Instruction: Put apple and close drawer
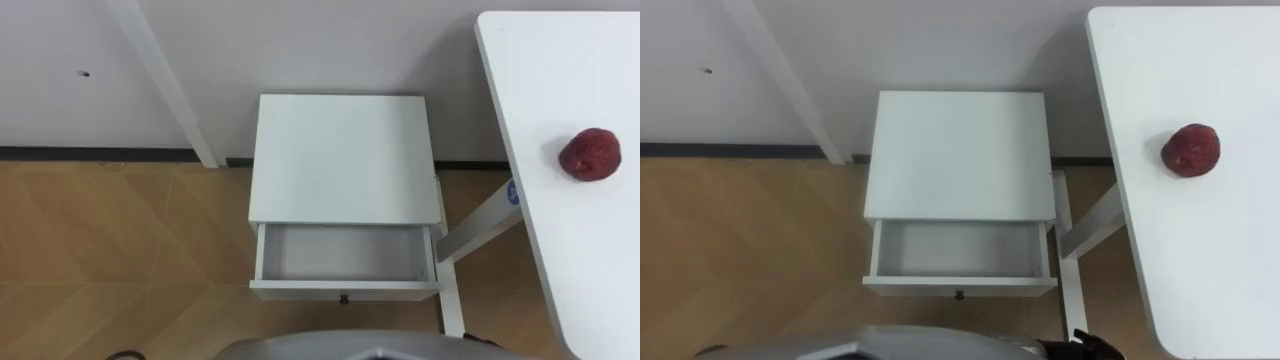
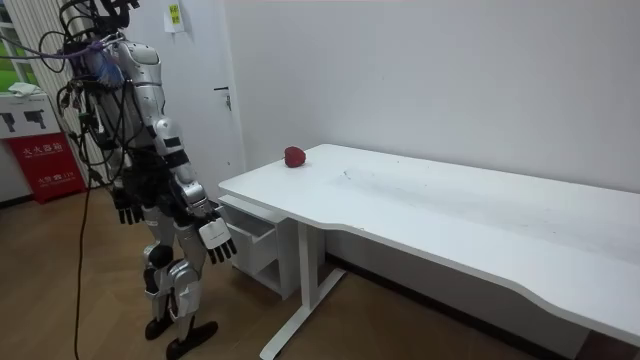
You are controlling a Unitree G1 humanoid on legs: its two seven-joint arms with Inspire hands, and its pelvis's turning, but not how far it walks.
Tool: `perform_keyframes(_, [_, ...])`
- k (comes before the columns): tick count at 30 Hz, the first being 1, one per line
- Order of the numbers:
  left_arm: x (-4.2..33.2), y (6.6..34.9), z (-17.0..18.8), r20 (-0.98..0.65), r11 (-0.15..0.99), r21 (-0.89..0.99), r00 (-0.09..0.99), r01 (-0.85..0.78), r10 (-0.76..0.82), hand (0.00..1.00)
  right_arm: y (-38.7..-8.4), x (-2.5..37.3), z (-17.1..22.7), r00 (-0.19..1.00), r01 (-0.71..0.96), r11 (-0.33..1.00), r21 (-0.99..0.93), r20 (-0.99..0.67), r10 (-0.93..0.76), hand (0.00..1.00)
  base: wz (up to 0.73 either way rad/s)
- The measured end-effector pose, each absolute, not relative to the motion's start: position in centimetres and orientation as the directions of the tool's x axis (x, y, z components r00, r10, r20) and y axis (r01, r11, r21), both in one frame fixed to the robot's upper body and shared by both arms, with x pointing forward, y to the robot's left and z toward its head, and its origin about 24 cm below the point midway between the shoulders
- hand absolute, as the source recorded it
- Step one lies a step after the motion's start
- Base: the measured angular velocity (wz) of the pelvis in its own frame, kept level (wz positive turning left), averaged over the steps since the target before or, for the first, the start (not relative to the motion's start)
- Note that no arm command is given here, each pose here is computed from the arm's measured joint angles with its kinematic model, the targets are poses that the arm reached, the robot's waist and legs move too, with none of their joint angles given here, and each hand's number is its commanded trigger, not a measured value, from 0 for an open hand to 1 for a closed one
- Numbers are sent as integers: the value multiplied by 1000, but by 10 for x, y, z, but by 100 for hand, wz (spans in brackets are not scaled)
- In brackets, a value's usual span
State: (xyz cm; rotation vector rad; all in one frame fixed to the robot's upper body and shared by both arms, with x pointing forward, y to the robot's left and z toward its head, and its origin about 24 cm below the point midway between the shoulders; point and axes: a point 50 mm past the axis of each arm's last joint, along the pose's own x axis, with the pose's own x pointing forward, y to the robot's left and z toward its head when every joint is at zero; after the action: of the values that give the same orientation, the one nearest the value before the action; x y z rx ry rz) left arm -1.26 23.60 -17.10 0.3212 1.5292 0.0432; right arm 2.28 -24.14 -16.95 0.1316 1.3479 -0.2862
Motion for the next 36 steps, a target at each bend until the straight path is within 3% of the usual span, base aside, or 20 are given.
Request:
perform_keyframes(11, [-16, 235, -171, -974, 959, 226, 32, 172, 224, 0, -242, 22, -170, 190, 283, 956, -78, -972, -136, 0, 0])
perform_keyframes(23, [-13, 239, -171, -964, 955, 265, 41, 136, 261, 0, -242, 10, -170, 142, 474, 874, -104, -971, -193, 0, -5])
perform_keyframes(26, [-14, 242, -170, -955, 951, 296, 39, 86, 294, 0, -246, 2, -170, 115, 630, 769, -105, -967, -226, 0, 0])
perform_keyframes(31, [-20, 252, -166, -930, 929, 365, 31, -58, 367, 0, -258, -12, -167, 33, 928, 363, -85, -951, -308, 0, -7])
perform_keyframes(34, [-20, 256, -165, -916, 913, 396, 33, -93, 400, 0, -266, -16, -164, -27, 992, 103, -66, -939, -342, 0, 0])
perform_keyframes(36, [-20, 258, -164, -911, 907, 405, 32, -118, 411, 0, -270, -17, -163, -58, 998, -4, -60, -934, -353, 0, -2])
